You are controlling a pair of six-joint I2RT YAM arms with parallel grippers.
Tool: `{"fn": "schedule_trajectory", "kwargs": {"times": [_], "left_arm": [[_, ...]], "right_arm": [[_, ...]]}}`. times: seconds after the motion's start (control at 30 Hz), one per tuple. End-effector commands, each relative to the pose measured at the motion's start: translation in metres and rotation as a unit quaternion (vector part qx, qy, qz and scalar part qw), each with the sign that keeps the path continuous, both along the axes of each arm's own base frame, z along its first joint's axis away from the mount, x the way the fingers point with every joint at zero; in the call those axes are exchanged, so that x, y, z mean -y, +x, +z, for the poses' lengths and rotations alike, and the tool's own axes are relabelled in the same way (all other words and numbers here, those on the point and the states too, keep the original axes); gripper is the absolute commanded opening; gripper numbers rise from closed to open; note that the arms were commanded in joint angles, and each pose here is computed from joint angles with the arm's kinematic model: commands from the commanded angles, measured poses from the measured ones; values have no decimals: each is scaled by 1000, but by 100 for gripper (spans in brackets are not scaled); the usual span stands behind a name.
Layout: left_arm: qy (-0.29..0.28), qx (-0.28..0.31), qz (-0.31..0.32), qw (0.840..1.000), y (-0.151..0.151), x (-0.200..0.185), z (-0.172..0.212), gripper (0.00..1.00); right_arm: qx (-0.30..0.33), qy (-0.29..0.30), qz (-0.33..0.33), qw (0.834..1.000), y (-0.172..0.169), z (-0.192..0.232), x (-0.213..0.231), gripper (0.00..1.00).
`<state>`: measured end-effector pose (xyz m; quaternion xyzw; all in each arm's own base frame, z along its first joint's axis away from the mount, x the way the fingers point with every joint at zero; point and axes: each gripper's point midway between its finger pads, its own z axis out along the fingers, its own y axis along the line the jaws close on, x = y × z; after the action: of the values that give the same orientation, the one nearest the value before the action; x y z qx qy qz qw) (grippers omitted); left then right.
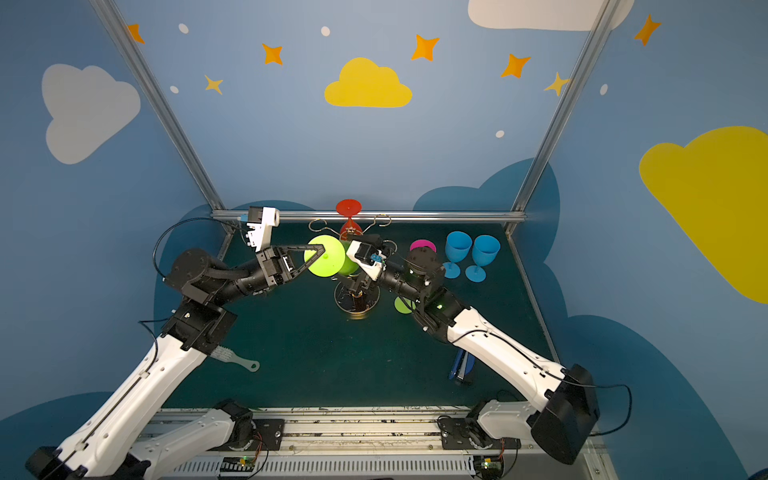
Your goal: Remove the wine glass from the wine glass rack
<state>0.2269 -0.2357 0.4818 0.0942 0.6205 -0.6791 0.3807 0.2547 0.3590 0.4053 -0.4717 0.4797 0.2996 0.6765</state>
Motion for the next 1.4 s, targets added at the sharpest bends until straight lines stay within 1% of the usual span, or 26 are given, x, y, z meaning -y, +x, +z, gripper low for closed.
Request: {"fn": "schedule_trajectory", "kwargs": {"times": [0.0,0.23,0.37,0.43,0.5,0.57,0.6,0.67,0.7,0.73,0.77,0.8,0.87,0.93,1.03,1.07,1.13,1.17,1.2,1.3,1.37], "left_arm": [[-19,30,-13,999,-11,-3,21,3],[-30,31,-29,999,-13,-3,26,3],[-30,30,-29,999,-12,-4,26,3],[-32,34,-27,999,-13,-6,28,3],[-32,41,-25,998,-14,-8,30,3],[-29,47,-22,998,-14,-8,30,6],[-25,48,-20,998,-13,-8,29,10],[-18,52,-15,998,-11,-9,26,25],[-13,56,-11,998,-11,-9,25,31],[-10,61,-4,998,-10,-11,23,41],[-4,68,4,998,-9,-12,22,57],[6,76,18,997,-8,-14,20,66],[42,100,56,992,-2,-19,11,75],[84,121,108,983,7,-28,0,76],[135,204,164,956,15,-37,-7,77],[148,238,183,942,17,-39,-7,77],[170,314,212,910,21,-41,-10,76],[179,352,227,890,22,-41,-11,75],[193,401,236,864,22,-39,-14,74],[236,494,257,797,24,-32,-24,71],[254,536,255,764,24,-26,-30,68]], "right_arm": [[-3,29,17,999,0,18,-4,88],[-27,40,24,999,4,12,-11,87],[-36,44,23,998,4,12,-10,82],[-44,42,19,998,5,11,-9,76],[-52,42,16,998,5,11,-7,66],[-58,46,14,997,4,12,-4,60],[-60,48,12,997,3,13,-2,56],[-71,50,8,996,2,14,1,50],[-78,48,8,996,-1,15,3,48],[-85,43,8,995,-2,15,5,46],[-91,40,6,995,-5,15,8,45],[-100,38,2,994,-6,15,11,44],[-125,30,-15,992,-8,12,20,42],[-153,20,-35,987,-11,9,32,39],[-192,-6,-59,980,-20,2,50,36],[-206,-16,-68,976,-22,-2,56,35],[-233,-37,-85,968,-27,-8,67,33],[-246,-48,-92,964,-30,-12,72,32],[-257,-57,-97,960,-33,-14,77,31],[-285,-73,-102,950,-42,-22,85,27],[-299,-84,-103,945,-45,-27,88,26]]}}
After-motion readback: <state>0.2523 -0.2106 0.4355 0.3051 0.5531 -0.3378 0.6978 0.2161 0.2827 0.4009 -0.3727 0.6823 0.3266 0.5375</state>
